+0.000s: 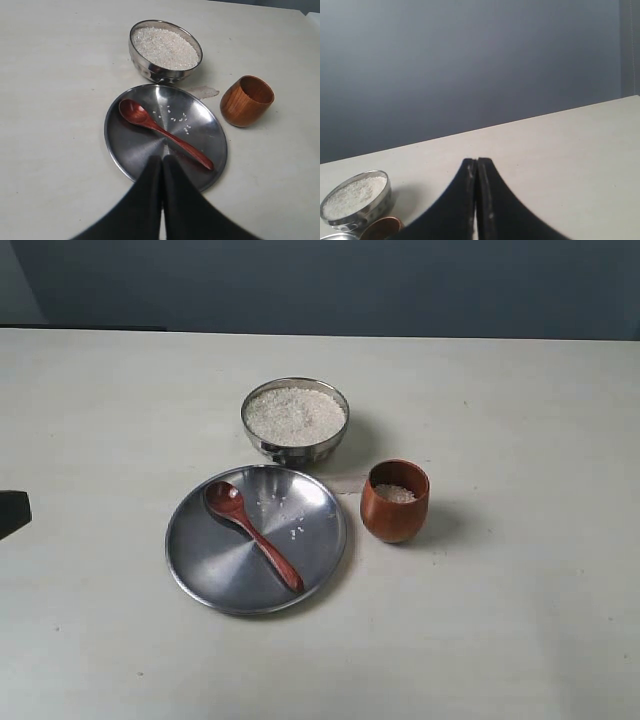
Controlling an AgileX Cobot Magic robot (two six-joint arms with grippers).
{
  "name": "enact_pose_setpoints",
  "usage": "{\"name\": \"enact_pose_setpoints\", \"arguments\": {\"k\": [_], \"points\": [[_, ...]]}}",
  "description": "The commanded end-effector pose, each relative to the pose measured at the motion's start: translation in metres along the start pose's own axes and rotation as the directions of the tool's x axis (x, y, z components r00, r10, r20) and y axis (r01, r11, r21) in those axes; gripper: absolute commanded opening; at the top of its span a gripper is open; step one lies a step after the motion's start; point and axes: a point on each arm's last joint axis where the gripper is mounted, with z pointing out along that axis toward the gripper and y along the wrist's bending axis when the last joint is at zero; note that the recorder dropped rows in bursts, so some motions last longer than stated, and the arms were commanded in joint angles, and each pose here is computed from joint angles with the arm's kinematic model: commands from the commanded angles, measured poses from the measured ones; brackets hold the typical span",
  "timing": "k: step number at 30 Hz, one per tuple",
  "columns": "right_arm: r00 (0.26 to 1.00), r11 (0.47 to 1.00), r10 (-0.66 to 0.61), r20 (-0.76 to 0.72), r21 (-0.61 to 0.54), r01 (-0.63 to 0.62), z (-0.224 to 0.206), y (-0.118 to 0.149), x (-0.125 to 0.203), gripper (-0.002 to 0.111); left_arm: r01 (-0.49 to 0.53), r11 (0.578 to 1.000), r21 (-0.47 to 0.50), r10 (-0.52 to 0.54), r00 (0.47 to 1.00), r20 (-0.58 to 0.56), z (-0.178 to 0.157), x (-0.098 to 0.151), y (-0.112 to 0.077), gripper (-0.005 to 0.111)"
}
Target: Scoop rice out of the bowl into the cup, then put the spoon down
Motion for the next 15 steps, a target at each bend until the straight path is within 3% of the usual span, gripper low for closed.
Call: {"name": "enact_pose_setpoints", "arguments": {"k": [1, 10, 15], "points": [[1.0, 1.0, -0.006, 0.003, 0.005, 0.006, -0.001, -0.001, 0.001, 0.0, -0.003, 1.0, -0.001, 0.003, 1.0, 0.004, 0.0, -0.002, 0.0, 0.0], [0.999, 1.0, -0.022, -0.026, 0.008, 0.023, 0.0, -0.001, 0.004, 0.0, -0.003, 1.0, -0.001, 0.003, 1.0, 0.004, 0.0, -0.002, 0.0, 0.0], [0.972, 0.979, -0.193, -0.134, -0.09, 0.182, 0.003, 0.004, 0.024, 0.0, -0.003, 1.0, -0.001, 0.003, 1.0, 0.004, 0.0, -0.002, 0.0, 0.0]]}}
